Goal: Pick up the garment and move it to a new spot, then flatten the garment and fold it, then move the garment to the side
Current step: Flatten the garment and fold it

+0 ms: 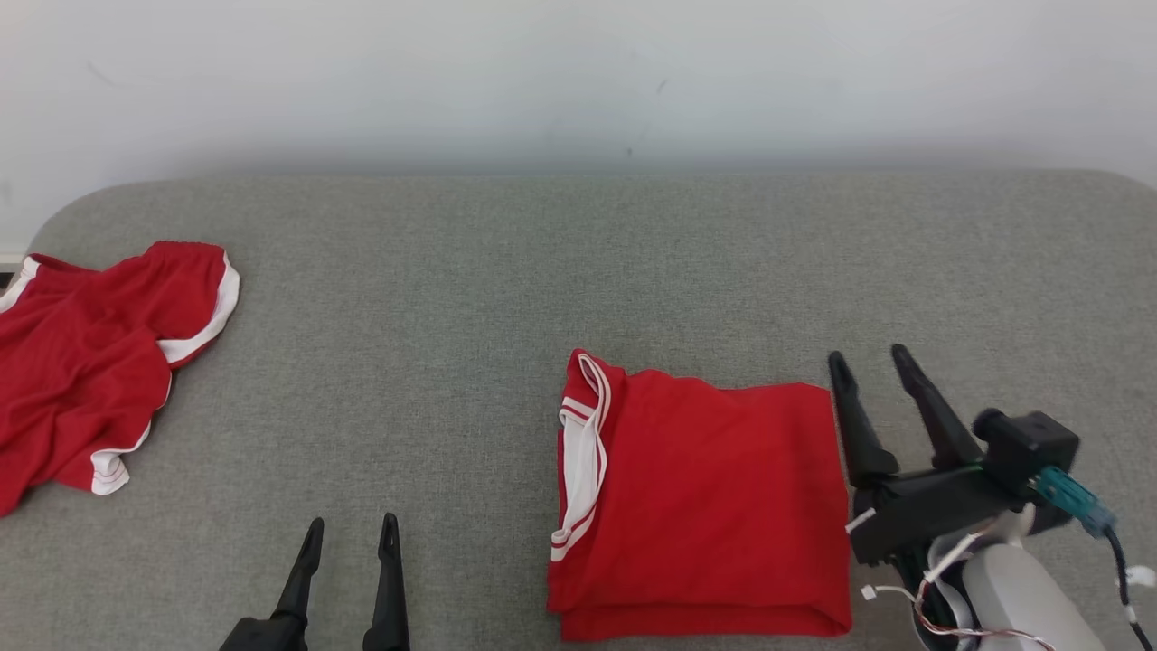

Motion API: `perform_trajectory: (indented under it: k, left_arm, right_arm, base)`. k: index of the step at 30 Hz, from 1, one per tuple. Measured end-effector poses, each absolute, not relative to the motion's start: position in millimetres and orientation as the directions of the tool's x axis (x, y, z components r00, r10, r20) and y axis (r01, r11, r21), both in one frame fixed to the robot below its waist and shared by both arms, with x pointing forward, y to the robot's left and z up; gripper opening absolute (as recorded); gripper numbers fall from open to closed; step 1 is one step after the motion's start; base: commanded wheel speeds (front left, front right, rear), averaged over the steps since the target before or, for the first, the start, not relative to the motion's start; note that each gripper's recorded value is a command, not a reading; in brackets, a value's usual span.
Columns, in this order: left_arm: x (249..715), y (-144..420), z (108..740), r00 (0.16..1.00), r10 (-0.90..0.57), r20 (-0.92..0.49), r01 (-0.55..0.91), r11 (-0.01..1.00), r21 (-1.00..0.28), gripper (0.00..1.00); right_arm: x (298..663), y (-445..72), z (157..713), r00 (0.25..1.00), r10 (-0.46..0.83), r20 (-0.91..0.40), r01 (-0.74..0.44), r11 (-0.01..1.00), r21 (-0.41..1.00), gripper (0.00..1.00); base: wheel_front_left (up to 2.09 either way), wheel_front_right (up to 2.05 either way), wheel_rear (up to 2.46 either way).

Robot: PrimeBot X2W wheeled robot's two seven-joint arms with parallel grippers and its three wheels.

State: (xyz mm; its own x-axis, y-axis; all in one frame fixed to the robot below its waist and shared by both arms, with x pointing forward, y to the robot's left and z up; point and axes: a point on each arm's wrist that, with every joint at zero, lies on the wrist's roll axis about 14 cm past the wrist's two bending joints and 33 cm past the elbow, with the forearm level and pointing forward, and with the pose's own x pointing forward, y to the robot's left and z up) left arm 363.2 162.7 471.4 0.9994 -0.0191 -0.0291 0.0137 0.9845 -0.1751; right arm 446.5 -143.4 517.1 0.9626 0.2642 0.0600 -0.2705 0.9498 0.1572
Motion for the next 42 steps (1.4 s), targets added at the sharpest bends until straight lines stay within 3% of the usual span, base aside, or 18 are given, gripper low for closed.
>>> perform_trajectory:
  k: [13,22,42]
  left_arm:
    - [366,157,481,0.999,-0.04,0.002,0.04,0.987,-0.155,1.0]
    - [364,153,488,0.998,-0.057,0.027,0.06,0.992,-0.107,1.0]
    - [348,152,486,0.997,-0.068,0.02,0.069,0.996,-0.053,1.0]
  right_arm:
    - [410,-181,528,0.984,0.097,0.15,-0.124,0.975,0.184,1.0]
    - [378,-191,519,0.991,0.025,0.132,-0.053,0.976,0.212,1.0]
    - [349,-186,498,0.997,0.026,0.067,-0.038,0.981,0.188,1.0]
  base:
    - [0.0,0.0,0.0]
    - [0.0,0.0,0.0]
    - [0.0,0.0,0.0]
